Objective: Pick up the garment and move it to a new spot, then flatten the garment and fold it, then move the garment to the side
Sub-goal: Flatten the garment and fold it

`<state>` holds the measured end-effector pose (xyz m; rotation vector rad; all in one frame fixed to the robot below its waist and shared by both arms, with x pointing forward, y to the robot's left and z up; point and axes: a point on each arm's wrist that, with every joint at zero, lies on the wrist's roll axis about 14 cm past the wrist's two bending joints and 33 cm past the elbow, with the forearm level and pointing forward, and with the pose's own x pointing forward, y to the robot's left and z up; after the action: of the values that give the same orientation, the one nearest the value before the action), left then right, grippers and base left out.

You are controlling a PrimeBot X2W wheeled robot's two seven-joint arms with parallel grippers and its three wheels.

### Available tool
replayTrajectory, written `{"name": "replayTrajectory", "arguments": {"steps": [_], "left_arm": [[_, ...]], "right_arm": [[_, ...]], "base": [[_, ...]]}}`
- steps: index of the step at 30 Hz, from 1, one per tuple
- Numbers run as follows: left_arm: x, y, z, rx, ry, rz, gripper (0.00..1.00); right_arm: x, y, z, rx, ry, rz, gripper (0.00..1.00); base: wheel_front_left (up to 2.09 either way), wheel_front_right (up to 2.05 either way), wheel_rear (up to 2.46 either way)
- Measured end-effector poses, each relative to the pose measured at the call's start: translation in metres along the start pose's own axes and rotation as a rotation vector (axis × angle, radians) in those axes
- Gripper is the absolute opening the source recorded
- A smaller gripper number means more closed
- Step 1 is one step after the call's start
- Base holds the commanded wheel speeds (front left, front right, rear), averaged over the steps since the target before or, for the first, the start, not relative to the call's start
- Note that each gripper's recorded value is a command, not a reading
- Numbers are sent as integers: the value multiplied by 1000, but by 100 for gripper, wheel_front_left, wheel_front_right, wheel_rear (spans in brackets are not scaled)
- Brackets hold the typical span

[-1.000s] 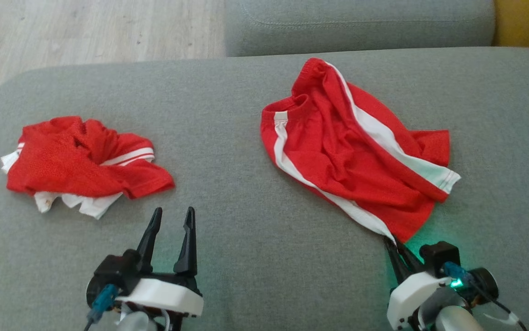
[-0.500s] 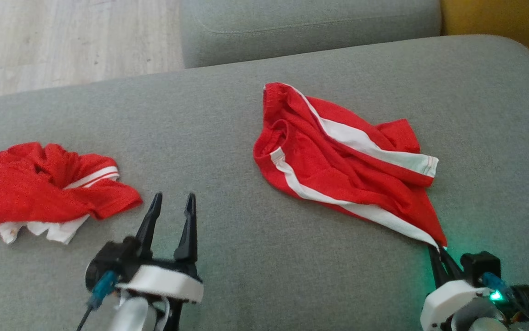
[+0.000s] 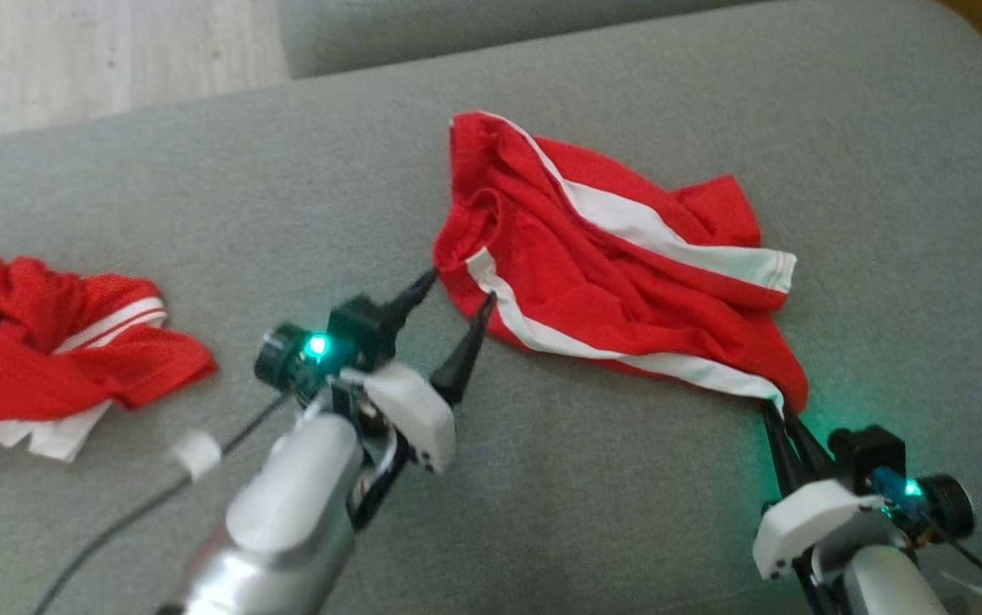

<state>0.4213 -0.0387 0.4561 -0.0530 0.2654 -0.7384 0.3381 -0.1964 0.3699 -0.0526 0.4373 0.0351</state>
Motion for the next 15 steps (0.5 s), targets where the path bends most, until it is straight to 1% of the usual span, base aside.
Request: {"name": "replayTrajectory", "arguments": {"steps": [6, 9, 15], "left_arm": [[28, 19, -19, 86, 168, -29, 100], [40, 24, -22, 114, 199, -41, 100], [54, 17, -29, 124, 230, -87, 100]], "right_arm": [[8, -4, 1, 19, -3, -10, 0], [12, -6, 2, 26, -4, -16, 0], [13, -8, -2, 41, 4, -21, 0]], "base": [[0, 0, 0], [0, 0, 0], [0, 0, 0]]}}
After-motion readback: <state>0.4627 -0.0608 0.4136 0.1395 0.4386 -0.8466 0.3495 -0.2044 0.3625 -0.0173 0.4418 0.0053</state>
